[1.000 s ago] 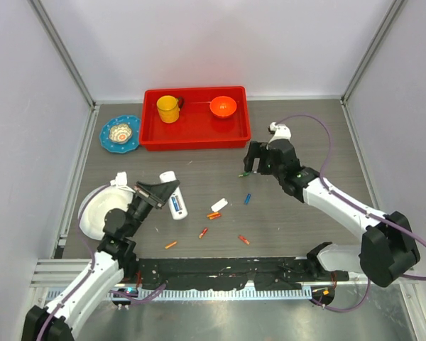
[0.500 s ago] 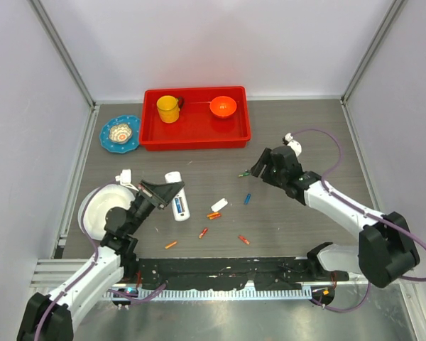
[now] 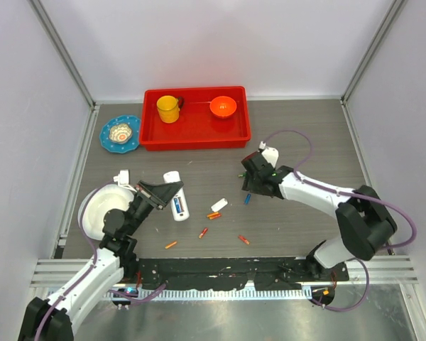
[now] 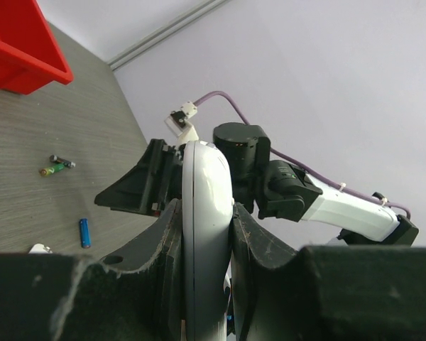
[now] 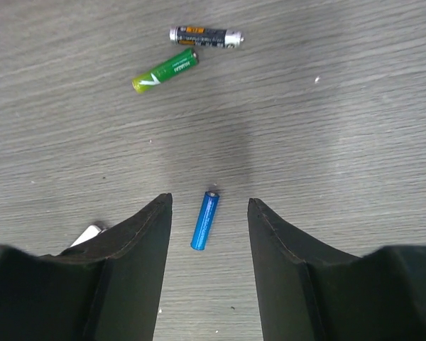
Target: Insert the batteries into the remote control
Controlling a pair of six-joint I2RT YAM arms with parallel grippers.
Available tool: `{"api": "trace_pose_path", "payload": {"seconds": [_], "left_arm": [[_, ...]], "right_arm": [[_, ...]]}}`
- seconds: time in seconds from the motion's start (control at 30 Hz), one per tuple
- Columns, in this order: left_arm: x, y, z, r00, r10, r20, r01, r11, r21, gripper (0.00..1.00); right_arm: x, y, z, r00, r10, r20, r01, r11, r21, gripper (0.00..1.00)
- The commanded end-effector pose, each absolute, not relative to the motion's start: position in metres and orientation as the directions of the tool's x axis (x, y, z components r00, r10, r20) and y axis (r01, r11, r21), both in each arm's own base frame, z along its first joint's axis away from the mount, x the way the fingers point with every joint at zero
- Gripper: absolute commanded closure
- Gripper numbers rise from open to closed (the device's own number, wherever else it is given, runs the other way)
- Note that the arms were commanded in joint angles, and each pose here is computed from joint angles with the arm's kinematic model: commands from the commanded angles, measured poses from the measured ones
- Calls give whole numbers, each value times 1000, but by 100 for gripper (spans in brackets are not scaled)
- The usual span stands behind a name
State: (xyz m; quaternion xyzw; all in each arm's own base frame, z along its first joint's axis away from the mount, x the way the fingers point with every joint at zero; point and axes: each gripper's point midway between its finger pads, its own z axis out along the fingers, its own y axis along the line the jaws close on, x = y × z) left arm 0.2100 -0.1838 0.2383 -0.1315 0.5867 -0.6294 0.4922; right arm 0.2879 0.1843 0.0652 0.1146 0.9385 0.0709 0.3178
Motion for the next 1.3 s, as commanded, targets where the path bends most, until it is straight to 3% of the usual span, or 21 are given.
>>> {"api": "trace_pose_path", "payload": {"seconds": [0.0, 0.9, 1.27], "left_arm": [[203, -183, 207, -501, -760, -413, 436, 190, -880, 100], [202, -177, 194, -488, -779, -395, 405, 199, -893, 100], [202, -177, 192, -490, -779, -391, 398, 199, -896, 100]], "right_arm": [[295, 183, 56, -759, 260, -596, 234, 964, 123, 48], [282, 194, 29, -791, 248, -559, 242, 966, 87, 55], [263, 195, 33, -793, 296, -532, 280, 953, 114, 47]]}}
